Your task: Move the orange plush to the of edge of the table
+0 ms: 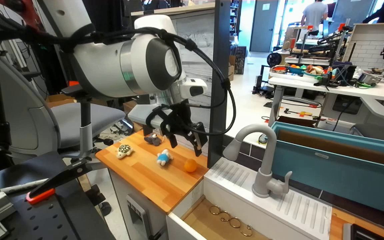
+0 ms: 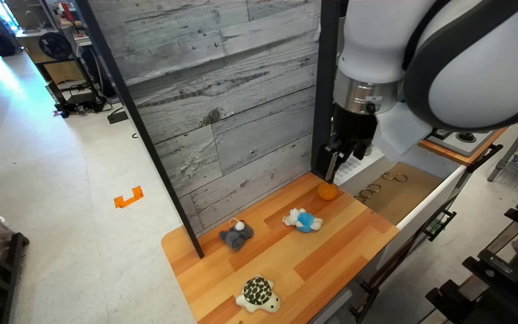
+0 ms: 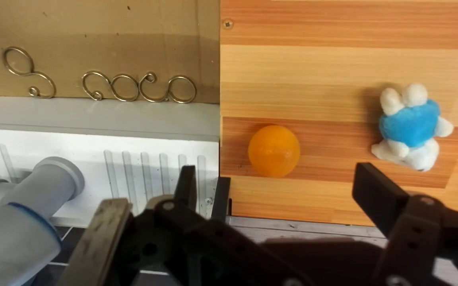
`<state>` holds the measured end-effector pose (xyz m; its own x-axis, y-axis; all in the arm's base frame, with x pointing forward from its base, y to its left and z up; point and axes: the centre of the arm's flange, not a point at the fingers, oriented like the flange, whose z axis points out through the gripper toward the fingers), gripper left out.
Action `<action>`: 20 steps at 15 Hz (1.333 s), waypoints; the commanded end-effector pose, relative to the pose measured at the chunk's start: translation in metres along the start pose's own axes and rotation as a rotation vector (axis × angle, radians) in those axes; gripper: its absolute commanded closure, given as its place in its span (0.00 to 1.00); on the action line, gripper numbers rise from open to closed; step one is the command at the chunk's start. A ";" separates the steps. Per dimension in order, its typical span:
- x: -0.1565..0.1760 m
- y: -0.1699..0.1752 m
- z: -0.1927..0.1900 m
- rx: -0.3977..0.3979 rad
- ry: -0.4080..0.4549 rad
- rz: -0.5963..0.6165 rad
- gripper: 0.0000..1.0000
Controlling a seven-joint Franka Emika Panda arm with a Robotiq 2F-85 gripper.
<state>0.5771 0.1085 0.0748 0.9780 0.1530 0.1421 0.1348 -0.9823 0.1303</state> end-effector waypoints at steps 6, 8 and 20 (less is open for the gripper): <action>0.024 -0.006 0.051 0.049 -0.054 -0.019 0.00; 0.026 -0.005 0.059 0.047 -0.063 -0.020 0.00; 0.042 0.005 0.079 0.049 -0.113 -0.032 0.35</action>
<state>0.6088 0.1162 0.0074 0.9845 0.1723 0.0327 0.1687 -0.9814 0.0914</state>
